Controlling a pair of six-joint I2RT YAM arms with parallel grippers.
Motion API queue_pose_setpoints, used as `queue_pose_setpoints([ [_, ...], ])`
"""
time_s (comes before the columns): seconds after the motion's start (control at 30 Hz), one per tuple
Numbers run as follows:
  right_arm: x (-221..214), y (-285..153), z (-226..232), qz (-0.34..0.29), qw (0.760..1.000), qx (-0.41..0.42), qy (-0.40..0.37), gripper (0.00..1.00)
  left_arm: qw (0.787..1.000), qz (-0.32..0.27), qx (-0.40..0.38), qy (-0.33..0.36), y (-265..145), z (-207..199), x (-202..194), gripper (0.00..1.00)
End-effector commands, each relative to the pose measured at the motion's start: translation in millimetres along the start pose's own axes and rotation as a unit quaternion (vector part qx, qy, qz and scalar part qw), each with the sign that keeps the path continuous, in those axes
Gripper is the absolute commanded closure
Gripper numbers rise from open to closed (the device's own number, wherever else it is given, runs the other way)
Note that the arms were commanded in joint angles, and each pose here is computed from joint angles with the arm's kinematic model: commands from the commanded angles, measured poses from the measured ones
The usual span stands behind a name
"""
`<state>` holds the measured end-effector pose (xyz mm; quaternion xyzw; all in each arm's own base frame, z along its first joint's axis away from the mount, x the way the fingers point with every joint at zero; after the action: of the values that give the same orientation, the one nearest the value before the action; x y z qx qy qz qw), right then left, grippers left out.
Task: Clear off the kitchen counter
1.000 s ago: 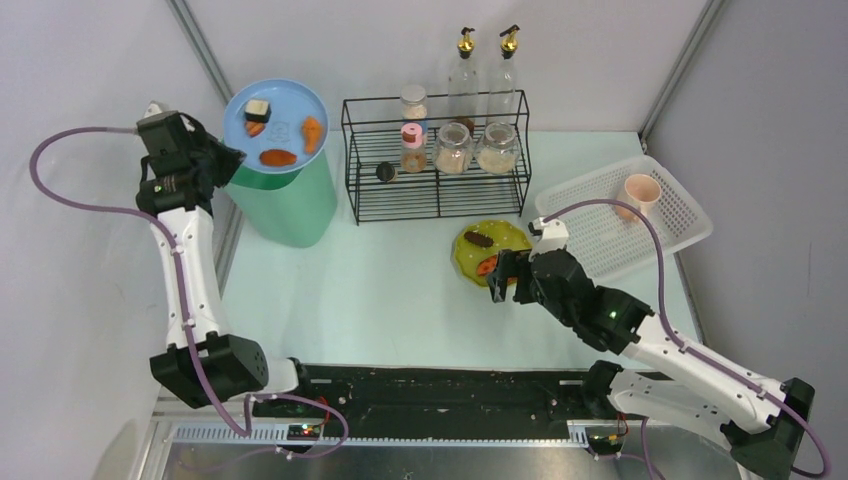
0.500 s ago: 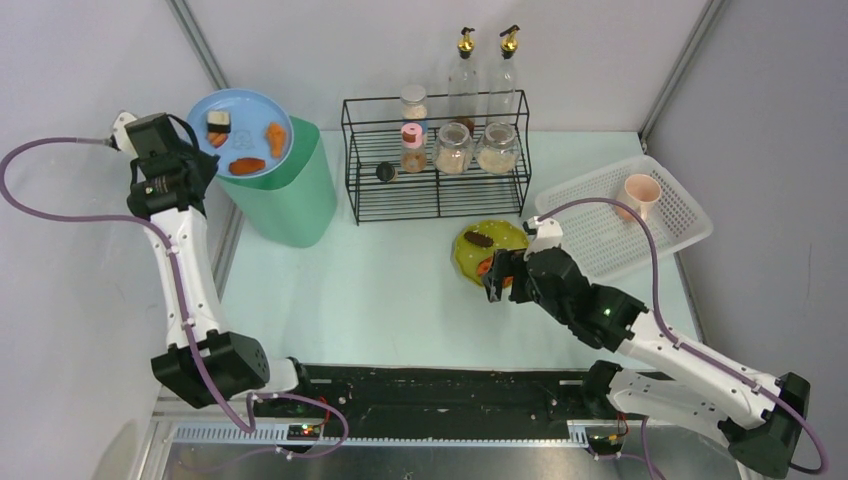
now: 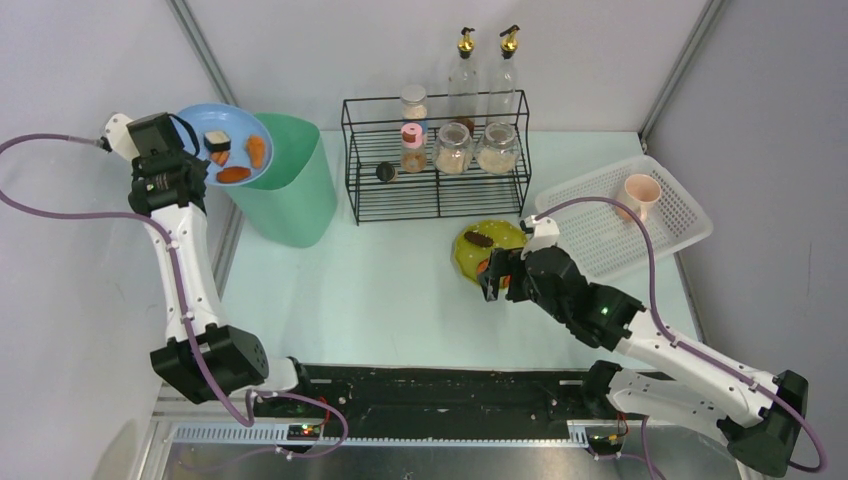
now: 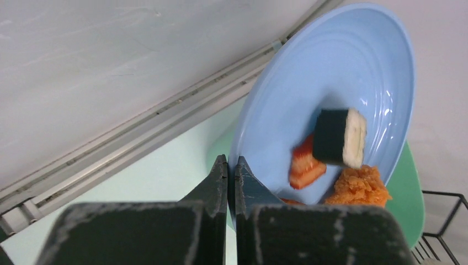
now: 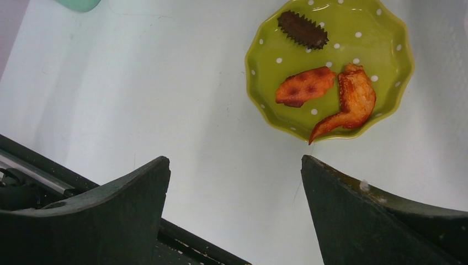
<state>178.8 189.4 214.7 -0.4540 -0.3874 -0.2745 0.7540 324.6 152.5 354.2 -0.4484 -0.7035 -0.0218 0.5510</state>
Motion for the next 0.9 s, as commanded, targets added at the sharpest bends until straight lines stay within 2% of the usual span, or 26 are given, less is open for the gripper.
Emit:
queue_pose_setpoints([
  [0.0,3,2,8,-0.009,1.0,0.02,0.001,0.08,0.996,-0.091,-0.007,-0.015,-13,-7,39,1.0],
  [0.47,-2,-1,11,-0.003,0.999,0.04,0.005,0.08,0.985,-0.158,0.036,0.064,-24,-22,32,1.0],
  [0.87,-4,-3,13,-0.002,0.999,0.051,0.005,0.08,0.964,-0.215,0.078,0.137,-41,-38,25,1.0],
])
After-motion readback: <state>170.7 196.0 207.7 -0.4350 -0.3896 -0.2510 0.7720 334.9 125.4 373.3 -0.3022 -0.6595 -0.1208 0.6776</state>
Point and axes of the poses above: each gripper's point midway between its finger pads, its own y axis out along the fingers, its own z axis along the line the jaws close on, x = y × z, the point moved 4 cm from there along -y, back along the fingers, and after that the axes turned 2 degrees about -y, right-handed, at the moved point
